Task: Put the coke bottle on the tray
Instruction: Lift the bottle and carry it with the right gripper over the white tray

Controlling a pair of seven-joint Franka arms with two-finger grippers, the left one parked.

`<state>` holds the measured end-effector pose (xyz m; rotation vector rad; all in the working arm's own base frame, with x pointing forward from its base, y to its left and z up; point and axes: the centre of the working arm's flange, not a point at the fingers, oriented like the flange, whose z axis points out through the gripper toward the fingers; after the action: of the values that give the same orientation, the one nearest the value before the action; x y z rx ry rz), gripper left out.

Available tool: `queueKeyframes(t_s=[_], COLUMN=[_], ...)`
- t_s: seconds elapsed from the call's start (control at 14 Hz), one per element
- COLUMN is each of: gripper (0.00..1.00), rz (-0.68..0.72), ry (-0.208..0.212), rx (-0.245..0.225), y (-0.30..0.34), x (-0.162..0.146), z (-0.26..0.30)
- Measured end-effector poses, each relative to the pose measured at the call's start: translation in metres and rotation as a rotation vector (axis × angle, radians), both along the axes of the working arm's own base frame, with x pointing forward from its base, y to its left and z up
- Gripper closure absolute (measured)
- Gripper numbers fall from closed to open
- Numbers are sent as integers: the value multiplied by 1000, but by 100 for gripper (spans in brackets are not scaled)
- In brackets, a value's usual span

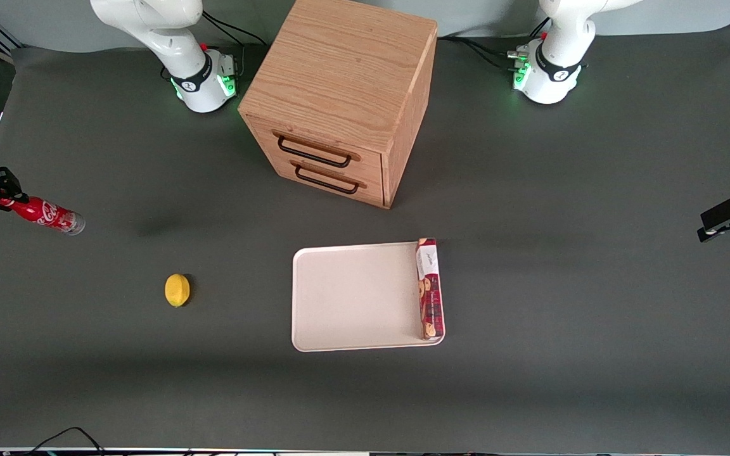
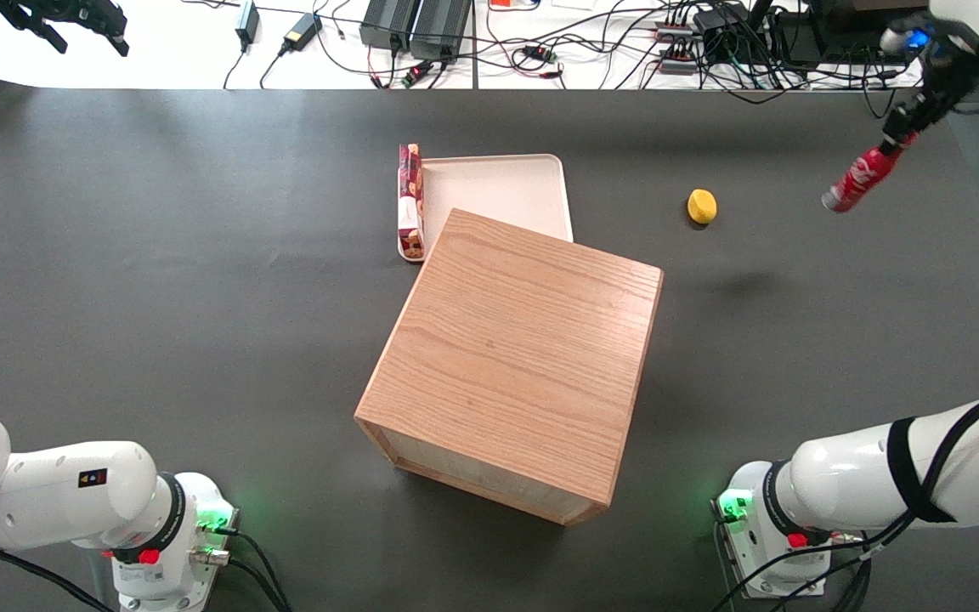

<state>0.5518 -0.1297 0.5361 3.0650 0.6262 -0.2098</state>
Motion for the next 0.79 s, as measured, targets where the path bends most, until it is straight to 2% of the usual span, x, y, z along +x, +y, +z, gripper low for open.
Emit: queueKeyframes(t_s=[0.14,0.29,0.5,0.64,0.71,0.79], gripper=[66,66,66,66,66,66], rz=[-31,-116,-317,-434,-461,-487], ry=[-54,-97,-54,-35,-25,-15], rx=[-14,18,86,128,141,131], y=[87,186,317,375,393,407], x=[18,28,41,56,63,67], z=[34,50,24,-11,-31,-52])
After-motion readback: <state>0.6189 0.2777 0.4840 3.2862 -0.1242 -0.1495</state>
